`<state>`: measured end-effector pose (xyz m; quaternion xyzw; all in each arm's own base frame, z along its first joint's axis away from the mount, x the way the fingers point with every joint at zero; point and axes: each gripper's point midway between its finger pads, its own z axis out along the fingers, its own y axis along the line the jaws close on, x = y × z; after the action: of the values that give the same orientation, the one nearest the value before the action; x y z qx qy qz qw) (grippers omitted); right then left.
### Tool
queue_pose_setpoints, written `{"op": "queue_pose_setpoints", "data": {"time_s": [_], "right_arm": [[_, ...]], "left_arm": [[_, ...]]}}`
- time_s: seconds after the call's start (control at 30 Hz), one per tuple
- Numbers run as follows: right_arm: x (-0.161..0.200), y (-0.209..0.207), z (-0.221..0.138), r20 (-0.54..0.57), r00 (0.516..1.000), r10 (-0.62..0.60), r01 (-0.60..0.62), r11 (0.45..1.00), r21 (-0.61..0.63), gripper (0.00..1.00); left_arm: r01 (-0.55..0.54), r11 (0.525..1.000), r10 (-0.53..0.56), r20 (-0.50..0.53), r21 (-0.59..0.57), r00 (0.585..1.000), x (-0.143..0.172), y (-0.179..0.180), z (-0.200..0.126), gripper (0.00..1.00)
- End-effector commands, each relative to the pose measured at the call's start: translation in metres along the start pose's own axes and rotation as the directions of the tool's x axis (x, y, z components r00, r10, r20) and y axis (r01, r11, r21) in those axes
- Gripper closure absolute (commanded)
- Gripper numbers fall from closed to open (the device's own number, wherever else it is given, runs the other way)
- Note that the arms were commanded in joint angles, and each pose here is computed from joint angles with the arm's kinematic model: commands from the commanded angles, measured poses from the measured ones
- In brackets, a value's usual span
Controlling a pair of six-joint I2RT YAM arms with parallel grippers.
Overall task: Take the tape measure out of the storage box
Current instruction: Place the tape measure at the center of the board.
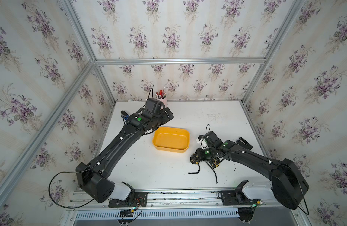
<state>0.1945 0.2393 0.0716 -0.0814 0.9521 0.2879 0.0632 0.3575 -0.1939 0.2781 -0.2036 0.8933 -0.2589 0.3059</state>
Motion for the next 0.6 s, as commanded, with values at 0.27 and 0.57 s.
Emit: {"op": "queue_pose_setpoints", "data": {"time_s": [0.27, 0.57], "right_arm": [[0.004, -0.003, 0.026, -0.056, 0.998, -0.040, 0.038, 0.999, -0.036, 0.69], [0.013, -0.016, 0.033, -0.077, 0.997, -0.024, 0.024, 1.000, -0.004, 0.64]], "left_arm": [[-0.065, 0.997, 0.068, 0.077, -0.044, 0.995, -0.012, 0.009, -0.021, 0.00], [-0.085, 0.995, 0.090, 0.099, -0.053, 0.991, -0.016, 0.011, -0.024, 0.00]]}}
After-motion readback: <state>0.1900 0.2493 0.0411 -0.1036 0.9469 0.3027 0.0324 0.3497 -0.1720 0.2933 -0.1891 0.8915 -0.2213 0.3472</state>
